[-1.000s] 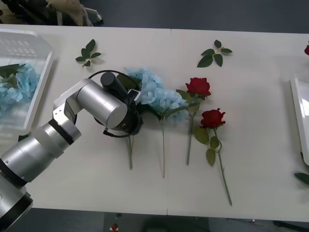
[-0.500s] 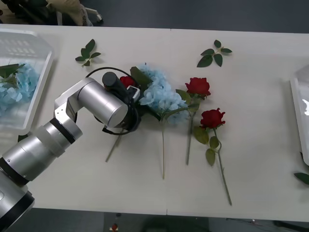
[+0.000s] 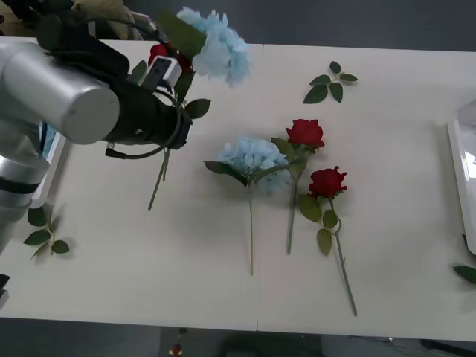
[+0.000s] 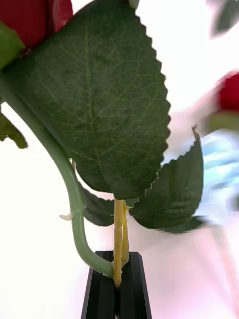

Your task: Put the red flowers into the right box and the blue flowers into the left box

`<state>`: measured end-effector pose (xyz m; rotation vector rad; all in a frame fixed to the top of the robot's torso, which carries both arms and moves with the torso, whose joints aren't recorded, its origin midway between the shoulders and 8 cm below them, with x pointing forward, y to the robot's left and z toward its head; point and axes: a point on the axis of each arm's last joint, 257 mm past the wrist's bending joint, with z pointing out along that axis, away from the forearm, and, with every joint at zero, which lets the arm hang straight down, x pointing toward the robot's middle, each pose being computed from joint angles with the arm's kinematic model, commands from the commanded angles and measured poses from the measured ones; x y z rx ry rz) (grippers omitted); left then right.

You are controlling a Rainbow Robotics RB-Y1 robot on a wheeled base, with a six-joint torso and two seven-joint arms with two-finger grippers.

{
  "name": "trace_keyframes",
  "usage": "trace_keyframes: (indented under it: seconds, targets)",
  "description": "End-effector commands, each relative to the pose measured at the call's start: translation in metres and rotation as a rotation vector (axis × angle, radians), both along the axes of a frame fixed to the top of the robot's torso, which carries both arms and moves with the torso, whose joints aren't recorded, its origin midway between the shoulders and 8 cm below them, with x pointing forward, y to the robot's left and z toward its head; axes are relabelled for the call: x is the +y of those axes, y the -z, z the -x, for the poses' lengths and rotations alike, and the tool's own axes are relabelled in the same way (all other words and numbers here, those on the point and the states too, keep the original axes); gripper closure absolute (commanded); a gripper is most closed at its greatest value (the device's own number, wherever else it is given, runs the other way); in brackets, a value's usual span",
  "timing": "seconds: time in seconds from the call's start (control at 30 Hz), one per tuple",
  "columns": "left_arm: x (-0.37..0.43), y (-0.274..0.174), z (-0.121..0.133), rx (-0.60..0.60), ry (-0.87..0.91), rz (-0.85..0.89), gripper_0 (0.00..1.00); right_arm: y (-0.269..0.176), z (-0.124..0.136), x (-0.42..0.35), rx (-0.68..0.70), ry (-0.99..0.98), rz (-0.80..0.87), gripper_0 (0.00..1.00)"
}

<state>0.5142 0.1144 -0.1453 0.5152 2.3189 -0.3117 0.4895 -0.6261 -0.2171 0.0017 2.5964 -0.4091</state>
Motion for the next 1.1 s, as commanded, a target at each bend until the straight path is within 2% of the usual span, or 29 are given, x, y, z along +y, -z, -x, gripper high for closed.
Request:
trace_keyframes:
  seconds: [0.03, 0.2, 0.4, 0.6, 0.77, 0.97, 1.1]
  targets:
    - [-0.022, -0.058, 0.027, -0.173, 0.170, 0.068, 1.00, -0.025, -0.014, 0.006, -0.050, -0.021, -0.025, 0.13]
    - [-0.047, -0.096, 0.062, -0.359, 0.335, 0.151, 1.00, -0.019, -0.012, 0.030, -0.004, -0.134, -0.053, 0.06]
    - [-0.036, -0.103, 0.074, -0.393, 0.368, 0.197, 1.00, -0.027, -0.014, 0.084, 0.032, -0.242, -0.128, 0.06]
    - [-0.021, -0.096, 0.069, -0.356, 0.333, 0.235, 1.00, -0.036, -0.011, 0.155, 0.031, -0.265, -0.261, 0.05]
    - [0.043, -0.064, 0.041, -0.204, 0.105, 0.204, 1.00, -0.049, 0.005, 0.213, -0.013, -0.321, -0.341, 0.05]
    - [0.100, -0.024, 0.029, -0.069, -0.072, 0.034, 1.00, -0.063, 0.046, 0.270, -0.078, -0.377, -0.445, 0.04]
    - [0.129, 0.009, 0.023, 0.012, -0.171, -0.033, 1.00, -0.065, 0.074, 0.302, -0.087, -0.334, -0.539, 0.05]
